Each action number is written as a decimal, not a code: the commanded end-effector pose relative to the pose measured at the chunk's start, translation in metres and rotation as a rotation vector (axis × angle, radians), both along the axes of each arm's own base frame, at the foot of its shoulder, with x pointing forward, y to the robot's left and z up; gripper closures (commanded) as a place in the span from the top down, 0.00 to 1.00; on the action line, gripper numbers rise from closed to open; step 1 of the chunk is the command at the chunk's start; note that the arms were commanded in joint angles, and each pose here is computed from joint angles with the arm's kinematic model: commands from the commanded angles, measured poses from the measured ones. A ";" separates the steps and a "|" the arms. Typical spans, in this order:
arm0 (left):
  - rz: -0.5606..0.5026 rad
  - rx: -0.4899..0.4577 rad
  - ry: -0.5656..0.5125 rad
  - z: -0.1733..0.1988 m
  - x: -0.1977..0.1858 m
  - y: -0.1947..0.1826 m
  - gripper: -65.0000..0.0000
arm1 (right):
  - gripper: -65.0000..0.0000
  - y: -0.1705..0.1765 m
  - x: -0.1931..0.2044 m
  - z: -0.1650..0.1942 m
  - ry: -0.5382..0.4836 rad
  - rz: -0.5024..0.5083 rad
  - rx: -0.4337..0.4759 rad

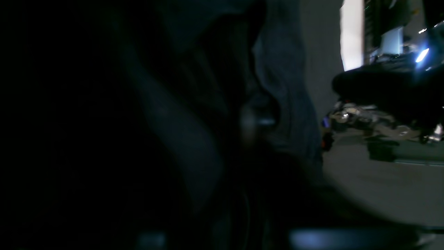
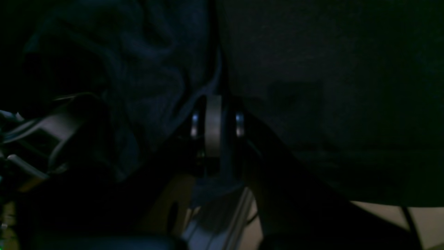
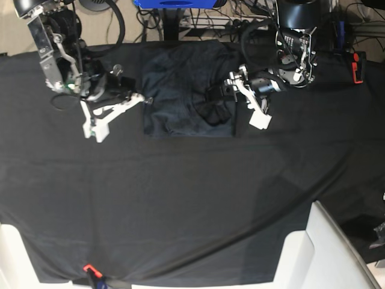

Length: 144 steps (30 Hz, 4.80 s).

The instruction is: Fold the T-shirt properly

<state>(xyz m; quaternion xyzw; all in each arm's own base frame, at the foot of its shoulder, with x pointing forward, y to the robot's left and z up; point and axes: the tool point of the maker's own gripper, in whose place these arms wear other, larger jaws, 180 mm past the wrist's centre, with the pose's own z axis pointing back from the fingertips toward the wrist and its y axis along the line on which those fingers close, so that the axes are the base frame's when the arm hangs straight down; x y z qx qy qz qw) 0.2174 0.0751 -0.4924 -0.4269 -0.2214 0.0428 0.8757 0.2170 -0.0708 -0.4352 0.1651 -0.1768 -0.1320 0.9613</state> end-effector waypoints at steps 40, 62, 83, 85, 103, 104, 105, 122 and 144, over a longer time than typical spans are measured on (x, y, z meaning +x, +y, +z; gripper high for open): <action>-1.151 0.663 -0.301 0.035 0.064 -0.040 0.00 | 0.07 -0.089 0.011 -0.001 -0.015 -0.255 -0.083; -1.467 1.067 -0.793 0.049 0.102 -0.106 0.00 | 0.07 -0.118 0.012 -0.023 0.048 -0.343 -0.112; -1.500 1.040 -0.803 0.034 0.097 -0.144 0.00 | 0.07 -0.148 0.008 -0.020 0.043 -0.433 -0.131; -1.500 1.041 -0.800 0.034 0.097 -0.143 0.00 | 0.07 -0.148 0.008 -0.020 0.043 -0.433 -0.131; -1.486 1.142 -0.778 0.047 0.121 -0.130 0.73 | 0.07 -0.145 0.001 -0.023 0.058 -0.426 -0.131; -1.484 1.146 -0.781 0.048 0.123 -0.130 0.86 | 0.07 -0.145 0.001 -0.023 0.058 -0.426 -0.131; -1.480 1.155 -0.787 0.051 0.127 -0.130 0.97 | 0.07 -0.145 0.000 -0.024 0.060 -0.426 -0.132; -1.118 1.286 -0.764 0.125 0.184 -0.054 1.00 | 0.07 -0.144 0.003 -0.023 0.055 -0.420 -0.130; -0.517 0.784 -0.599 0.065 -0.050 0.068 0.00 | 0.07 -0.100 -0.018 0.018 -0.255 0.193 -0.493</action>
